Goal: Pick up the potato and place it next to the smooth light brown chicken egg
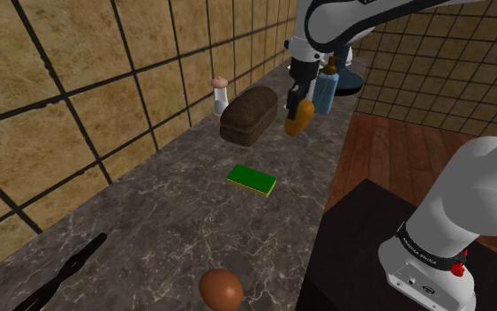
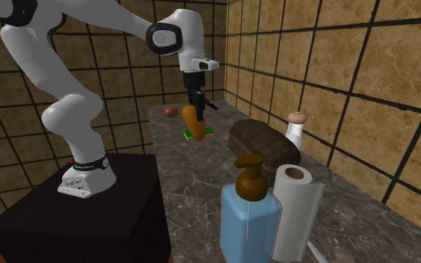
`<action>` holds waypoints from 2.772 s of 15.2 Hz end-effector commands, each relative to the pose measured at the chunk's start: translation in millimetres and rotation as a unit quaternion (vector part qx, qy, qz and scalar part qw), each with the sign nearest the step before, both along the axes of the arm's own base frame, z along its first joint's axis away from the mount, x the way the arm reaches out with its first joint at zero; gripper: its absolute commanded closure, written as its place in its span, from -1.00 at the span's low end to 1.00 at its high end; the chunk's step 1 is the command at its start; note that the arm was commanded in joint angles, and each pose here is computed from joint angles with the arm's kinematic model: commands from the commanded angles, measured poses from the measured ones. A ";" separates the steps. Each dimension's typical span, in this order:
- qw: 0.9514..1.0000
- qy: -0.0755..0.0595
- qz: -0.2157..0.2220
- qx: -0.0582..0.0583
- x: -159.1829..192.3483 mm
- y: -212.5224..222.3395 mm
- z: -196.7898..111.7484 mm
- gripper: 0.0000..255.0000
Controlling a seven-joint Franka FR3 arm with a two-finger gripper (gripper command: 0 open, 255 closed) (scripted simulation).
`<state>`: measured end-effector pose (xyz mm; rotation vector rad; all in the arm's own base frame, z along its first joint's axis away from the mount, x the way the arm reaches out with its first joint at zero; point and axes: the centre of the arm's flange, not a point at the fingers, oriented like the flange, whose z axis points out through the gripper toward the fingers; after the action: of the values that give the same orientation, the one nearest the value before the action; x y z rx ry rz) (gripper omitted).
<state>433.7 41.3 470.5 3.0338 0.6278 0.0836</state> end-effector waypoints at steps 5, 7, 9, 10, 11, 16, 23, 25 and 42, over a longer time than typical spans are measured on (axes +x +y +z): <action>1.000 0.000 -0.001 0.000 -35.8 71.4 0.5 1.00; 1.000 0.000 -0.001 0.000 -47.6 95.0 0.6 1.00; 1.000 0.000 -0.001 0.000 -59.3 118.6 0.6 1.00; 1.000 0.000 -0.001 0.000 -65.2 130.5 0.7 1.00; 1.000 0.000 -0.001 0.000 -71.1 142.3 0.7 1.00; 1.000 0.000 -0.001 0.000 -100.5 201.3 0.9 1.00; 1.000 0.000 -0.001 0.000 -141.7 284.0 1.1 1.00; 1.000 0.000 -0.001 0.000 -153.5 307.7 1.2 1.00; 1.000 0.000 -0.001 0.000 -253.5 508.5 1.8 1.00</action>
<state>185.1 539.1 474.0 3.0328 0.6291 0.0818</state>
